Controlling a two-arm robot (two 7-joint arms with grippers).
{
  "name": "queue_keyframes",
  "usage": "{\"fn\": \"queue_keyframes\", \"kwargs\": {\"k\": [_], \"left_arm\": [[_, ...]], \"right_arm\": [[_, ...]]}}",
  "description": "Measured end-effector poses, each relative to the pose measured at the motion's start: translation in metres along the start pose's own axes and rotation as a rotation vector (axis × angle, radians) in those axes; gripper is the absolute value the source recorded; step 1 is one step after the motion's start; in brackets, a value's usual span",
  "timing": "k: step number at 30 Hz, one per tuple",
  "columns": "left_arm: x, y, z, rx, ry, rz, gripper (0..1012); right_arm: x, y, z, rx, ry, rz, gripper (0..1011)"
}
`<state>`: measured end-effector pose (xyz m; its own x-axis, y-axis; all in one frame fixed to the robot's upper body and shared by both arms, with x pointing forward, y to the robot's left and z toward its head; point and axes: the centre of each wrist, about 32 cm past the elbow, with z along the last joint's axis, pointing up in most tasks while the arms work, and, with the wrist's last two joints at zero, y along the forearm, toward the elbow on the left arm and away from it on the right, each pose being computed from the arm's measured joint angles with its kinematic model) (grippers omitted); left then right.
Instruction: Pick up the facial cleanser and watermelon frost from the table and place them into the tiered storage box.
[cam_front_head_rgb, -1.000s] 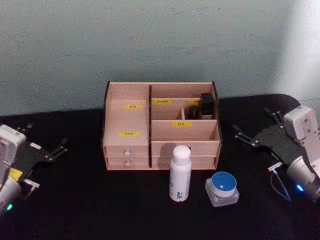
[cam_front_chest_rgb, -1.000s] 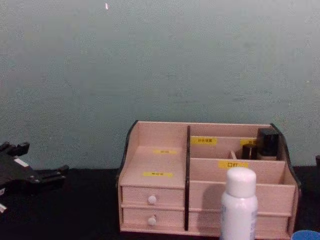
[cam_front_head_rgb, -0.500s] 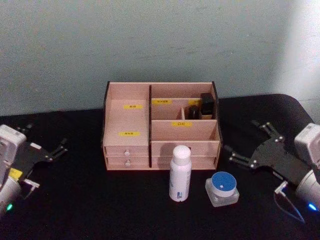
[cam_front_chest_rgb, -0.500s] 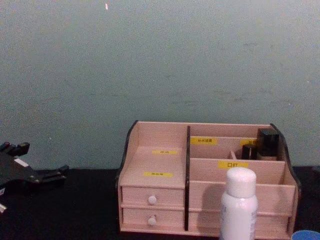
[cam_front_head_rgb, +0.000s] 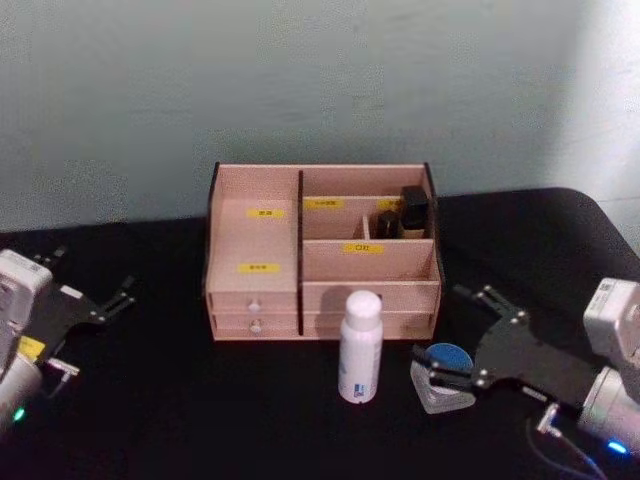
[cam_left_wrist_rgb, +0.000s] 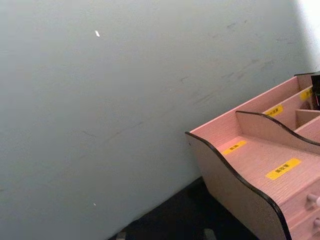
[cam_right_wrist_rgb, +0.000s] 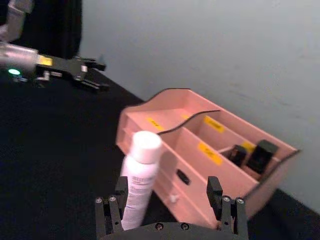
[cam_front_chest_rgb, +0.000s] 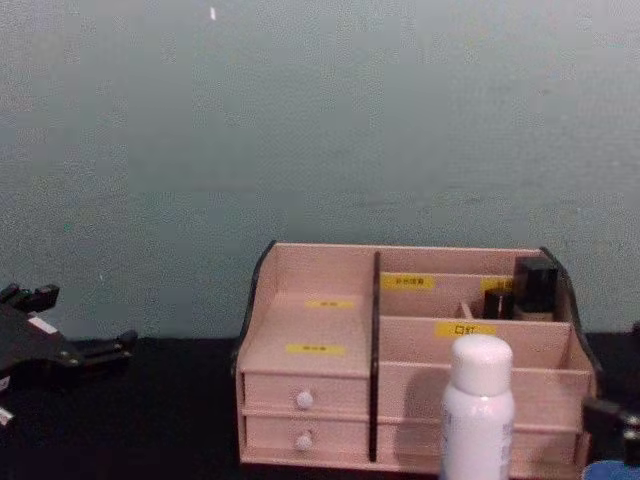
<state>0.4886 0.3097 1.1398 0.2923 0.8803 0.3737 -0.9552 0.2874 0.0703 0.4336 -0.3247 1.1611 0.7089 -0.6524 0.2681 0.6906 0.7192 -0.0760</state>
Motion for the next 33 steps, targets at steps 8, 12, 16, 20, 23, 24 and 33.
{"fn": "queue_keyframes", "kwargs": {"k": [8,12,16,20,23,24,33], "left_arm": [[0.0,0.0,0.0,0.0,0.0,0.0,1001],[0.0,0.0,0.0,0.0,0.0,0.0,1001],[0.0,0.0,0.0,0.0,0.0,0.0,1001],[0.0,0.0,0.0,0.0,0.0,0.0,1001],[0.0,0.0,0.0,0.0,0.0,0.0,1001],[0.0,0.0,0.0,0.0,0.0,0.0,1001],[0.0,0.0,0.0,0.0,0.0,0.0,1001]], "right_arm": [[-0.005,0.013,-0.007,-0.003,0.056,0.057,1002],[-0.007,0.019,-0.011,-0.005,0.08,0.08,1002],[-0.009,0.025,-0.014,-0.007,0.103,0.098,1002],[-0.01,0.032,-0.017,-0.011,0.124,0.105,1002],[-0.011,0.038,-0.019,-0.013,0.139,0.106,1002],[-0.011,0.04,-0.02,-0.014,0.142,0.106,1003],[-0.009,0.058,-0.025,-0.018,0.145,0.107,1002]]}}
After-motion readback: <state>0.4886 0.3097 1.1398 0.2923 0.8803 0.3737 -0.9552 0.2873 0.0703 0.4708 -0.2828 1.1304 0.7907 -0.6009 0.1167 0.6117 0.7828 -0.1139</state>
